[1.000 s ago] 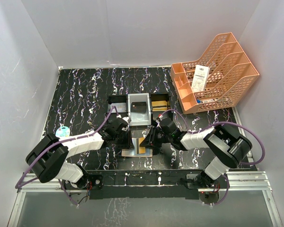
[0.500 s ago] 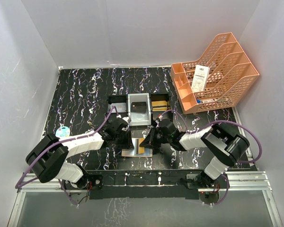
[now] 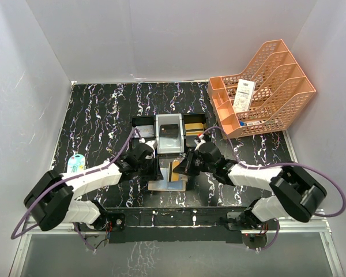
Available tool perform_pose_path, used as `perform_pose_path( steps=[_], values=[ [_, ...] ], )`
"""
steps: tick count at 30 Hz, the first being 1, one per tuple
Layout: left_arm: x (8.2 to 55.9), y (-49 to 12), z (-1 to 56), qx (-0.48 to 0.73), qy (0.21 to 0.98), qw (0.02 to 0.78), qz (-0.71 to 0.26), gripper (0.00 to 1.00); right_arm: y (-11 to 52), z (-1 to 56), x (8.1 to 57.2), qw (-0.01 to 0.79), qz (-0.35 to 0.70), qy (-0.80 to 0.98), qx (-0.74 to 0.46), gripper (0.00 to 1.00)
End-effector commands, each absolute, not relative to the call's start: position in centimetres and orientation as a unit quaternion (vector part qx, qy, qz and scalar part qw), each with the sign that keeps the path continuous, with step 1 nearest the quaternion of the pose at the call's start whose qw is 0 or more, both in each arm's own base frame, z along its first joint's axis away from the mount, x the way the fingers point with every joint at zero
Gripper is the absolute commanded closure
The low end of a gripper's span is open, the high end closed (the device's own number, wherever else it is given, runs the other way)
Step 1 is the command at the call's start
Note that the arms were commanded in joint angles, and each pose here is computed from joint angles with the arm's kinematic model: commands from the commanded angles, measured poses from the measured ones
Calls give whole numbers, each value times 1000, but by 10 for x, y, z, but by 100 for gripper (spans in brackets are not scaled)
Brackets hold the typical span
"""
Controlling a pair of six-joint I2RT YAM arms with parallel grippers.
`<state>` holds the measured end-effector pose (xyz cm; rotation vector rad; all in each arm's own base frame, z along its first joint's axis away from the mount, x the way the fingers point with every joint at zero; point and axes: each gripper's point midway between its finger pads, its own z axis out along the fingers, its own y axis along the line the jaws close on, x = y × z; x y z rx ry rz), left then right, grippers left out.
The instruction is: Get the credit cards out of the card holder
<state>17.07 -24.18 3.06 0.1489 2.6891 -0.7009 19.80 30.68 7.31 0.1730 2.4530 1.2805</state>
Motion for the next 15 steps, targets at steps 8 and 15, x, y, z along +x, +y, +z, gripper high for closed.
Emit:
perform_pose_path(
  steps=[8, 15],
  values=[
    [186, -227, 84, 28, 935, 259, -239, 63, 296, 112, 214, 263, 452, 852, 39, 100],
    [189, -203, 105, -6, 928, 303, -215, 51, 316, 99, 215, 223, 457, 861, 26, 100]
  ],
)
